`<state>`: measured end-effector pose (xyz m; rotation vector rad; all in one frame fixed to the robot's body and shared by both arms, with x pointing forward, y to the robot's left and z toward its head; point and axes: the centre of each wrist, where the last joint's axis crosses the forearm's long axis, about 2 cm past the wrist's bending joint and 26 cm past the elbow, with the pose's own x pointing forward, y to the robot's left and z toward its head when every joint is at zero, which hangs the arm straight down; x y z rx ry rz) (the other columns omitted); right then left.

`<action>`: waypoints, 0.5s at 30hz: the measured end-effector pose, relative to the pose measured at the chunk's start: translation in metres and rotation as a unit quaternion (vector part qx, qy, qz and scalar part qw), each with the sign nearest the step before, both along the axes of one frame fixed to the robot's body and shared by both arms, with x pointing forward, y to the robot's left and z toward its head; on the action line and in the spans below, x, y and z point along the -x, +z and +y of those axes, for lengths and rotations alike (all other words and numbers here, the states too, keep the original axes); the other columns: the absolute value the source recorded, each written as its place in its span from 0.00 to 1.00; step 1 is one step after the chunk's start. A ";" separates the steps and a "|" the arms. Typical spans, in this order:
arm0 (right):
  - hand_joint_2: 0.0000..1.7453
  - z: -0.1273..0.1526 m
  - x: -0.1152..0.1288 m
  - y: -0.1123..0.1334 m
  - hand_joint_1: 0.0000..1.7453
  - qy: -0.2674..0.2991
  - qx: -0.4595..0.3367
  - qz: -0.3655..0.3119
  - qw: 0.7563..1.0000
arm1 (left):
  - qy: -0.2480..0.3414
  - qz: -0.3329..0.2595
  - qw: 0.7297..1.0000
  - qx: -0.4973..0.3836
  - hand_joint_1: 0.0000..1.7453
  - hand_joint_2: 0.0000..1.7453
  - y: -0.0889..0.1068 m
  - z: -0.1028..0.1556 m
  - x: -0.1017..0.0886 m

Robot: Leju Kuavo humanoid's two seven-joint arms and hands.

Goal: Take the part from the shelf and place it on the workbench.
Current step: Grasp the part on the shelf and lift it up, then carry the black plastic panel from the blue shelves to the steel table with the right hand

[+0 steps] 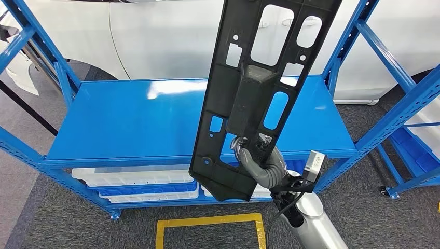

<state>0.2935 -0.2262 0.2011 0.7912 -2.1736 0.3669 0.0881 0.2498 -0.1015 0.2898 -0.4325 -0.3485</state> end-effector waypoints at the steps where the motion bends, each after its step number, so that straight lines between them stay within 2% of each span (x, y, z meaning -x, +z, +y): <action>1: 1.00 -0.001 0.000 0.001 1.00 -0.004 -0.001 -0.001 1.000 | -0.001 0.001 1.000 0.001 0.00 1.00 0.000 0.000 0.000; 15: 1.00 -0.001 0.001 0.007 1.00 -0.020 -0.008 -0.013 1.000 | -0.006 0.004 1.000 0.006 0.00 1.00 0.000 -0.001 -0.002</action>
